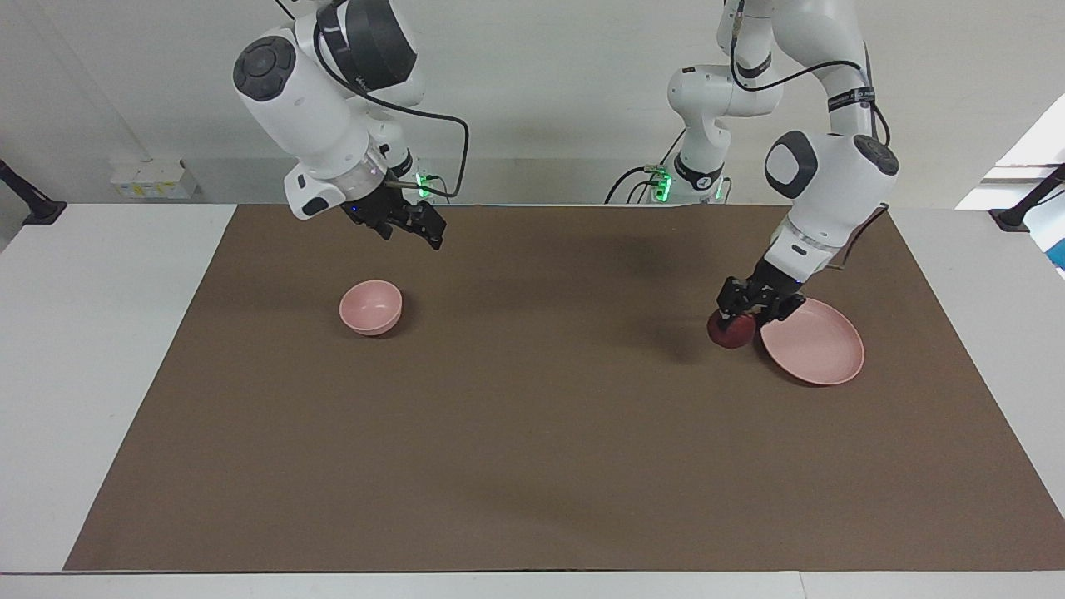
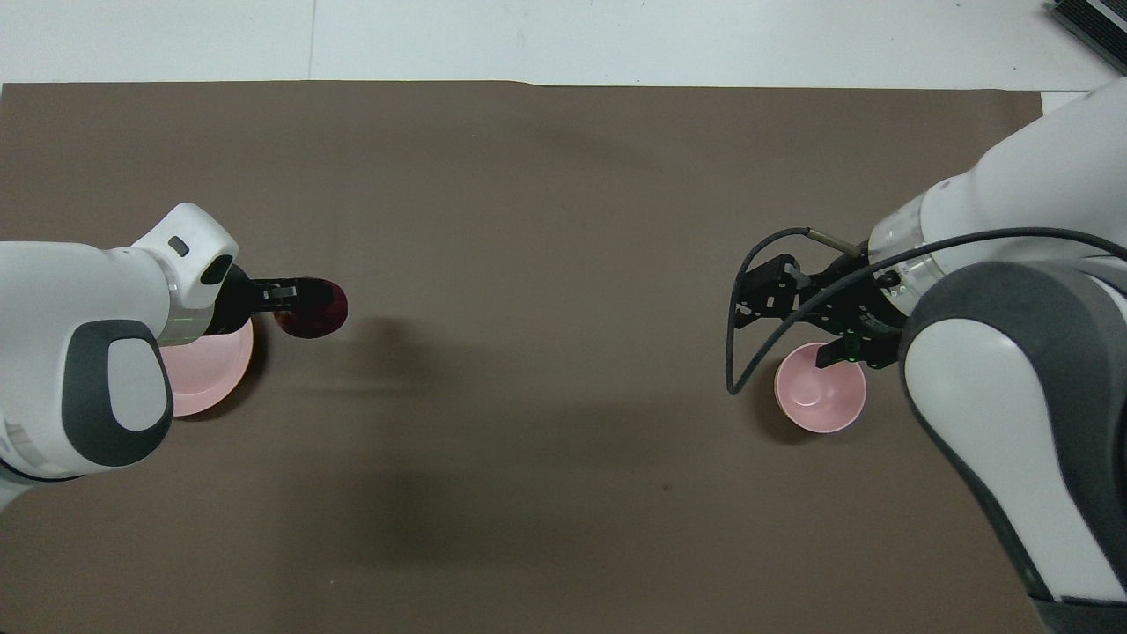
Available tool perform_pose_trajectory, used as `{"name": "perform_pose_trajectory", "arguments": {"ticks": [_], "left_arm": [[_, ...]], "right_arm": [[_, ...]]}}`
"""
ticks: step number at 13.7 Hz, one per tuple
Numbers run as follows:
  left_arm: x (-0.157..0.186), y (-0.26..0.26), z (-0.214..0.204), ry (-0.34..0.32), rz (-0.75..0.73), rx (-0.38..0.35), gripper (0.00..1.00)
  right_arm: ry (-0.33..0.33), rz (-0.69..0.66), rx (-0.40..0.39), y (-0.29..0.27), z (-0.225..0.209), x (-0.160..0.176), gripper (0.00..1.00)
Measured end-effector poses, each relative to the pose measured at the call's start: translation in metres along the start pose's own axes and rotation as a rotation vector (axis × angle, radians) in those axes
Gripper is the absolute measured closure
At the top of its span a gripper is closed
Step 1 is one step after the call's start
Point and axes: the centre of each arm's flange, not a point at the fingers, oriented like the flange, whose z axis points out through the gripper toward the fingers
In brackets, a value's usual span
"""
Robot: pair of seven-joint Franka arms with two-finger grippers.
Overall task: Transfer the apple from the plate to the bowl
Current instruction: 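Carry the apple toward the right gripper while the right gripper approaches it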
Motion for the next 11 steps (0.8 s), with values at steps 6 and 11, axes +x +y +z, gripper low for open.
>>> {"name": "perform_pose_trajectory", "arguments": {"ticks": [6,11], "left_arm": [[-0.026,0.111,0.025,0.102,-0.146,-0.299,0.37],[-0.054,0.165,0.038,0.116,-0.176,-0.386,0.37]], "right_arm": [[-0.109,0.355,0.153,-0.079,0.069,-0.008,0.00],[-0.154,0.558,0.231,-0.097,0.098,0.009,0.00]]}}
